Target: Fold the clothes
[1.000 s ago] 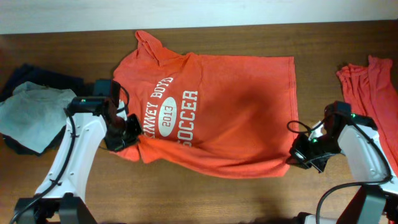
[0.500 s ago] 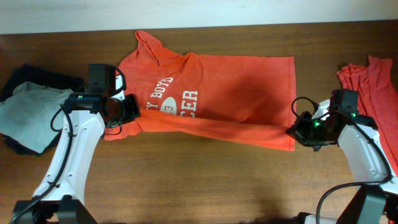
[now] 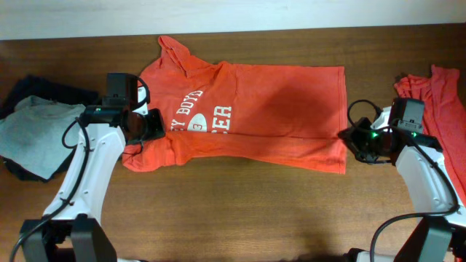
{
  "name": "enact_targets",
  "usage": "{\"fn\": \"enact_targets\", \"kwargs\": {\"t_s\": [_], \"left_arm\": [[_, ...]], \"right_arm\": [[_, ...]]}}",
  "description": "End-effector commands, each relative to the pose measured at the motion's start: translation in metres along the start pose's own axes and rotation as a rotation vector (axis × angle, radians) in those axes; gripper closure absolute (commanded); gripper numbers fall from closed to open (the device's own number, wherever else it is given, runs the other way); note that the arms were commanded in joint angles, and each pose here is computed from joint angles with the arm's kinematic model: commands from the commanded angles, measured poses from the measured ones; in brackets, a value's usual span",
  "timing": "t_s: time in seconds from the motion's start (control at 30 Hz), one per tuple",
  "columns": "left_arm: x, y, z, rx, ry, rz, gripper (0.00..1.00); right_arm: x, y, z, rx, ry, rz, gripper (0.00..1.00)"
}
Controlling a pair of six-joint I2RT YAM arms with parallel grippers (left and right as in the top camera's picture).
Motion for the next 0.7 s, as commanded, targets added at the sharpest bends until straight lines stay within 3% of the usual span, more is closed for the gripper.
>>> {"fn": "enact_targets", "kwargs": {"t_s": [0.0, 0.07, 0.17, 0.27, 0.3, 0.43, 0.5, 0.6, 0.67], "left_arm": [[0.001, 0.008, -0.005, -0.023, -0.018, -0.066, 0.28], [0.002, 0.010, 0.003, -0.020, 0.021, -0.074, 0.25], [0.002, 0.012, 0.017, -0.015, 0.086, -0.087, 0.24], [-0.002, 0.006, 0.032, -0.043, 0.149, -0.040, 0.31], [-0.005, 0.002, 0.038, -0.063, 0.168, -0.023, 0.37], [-0.015, -0.016, 0.064, -0.100, 0.245, 0.040, 0.78], [-0.019, -0.025, 0.076, -0.136, 0.273, 0.045, 0.88], [-0.029, -0.039, 0.092, -0.206, 0.285, 0.031, 0.90], [-0.037, -0.036, 0.097, -0.184, 0.272, -0.028, 0.82]], "right_arm": [[0.005, 0.001, -0.006, 0.011, -0.035, 0.025, 0.31], [0.005, -0.006, 0.005, 0.013, 0.011, 0.054, 0.25], [0.006, -0.013, 0.017, 0.078, 0.068, 0.085, 0.25], [0.007, -0.018, 0.026, 0.154, 0.114, 0.104, 0.25], [0.008, -0.020, 0.028, 0.159, 0.127, 0.110, 0.25], [0.009, -0.022, 0.032, 0.150, 0.144, 0.119, 0.24], [0.008, -0.022, 0.031, 0.151, 0.141, 0.118, 0.25], [0.008, -0.021, 0.031, 0.152, 0.139, 0.117, 0.25], [0.008, -0.021, 0.031, 0.152, 0.139, 0.117, 0.25]]}}
Point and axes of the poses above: each gripper's point midway between its finger pads, its own x axis back along the fingers, its own y axis along the line the jaws close on, z = x × y, the point moved 3 cm from there along x, back along the fingers, and after that the axes turned 1 degree about -x, right-handed, at the moved point
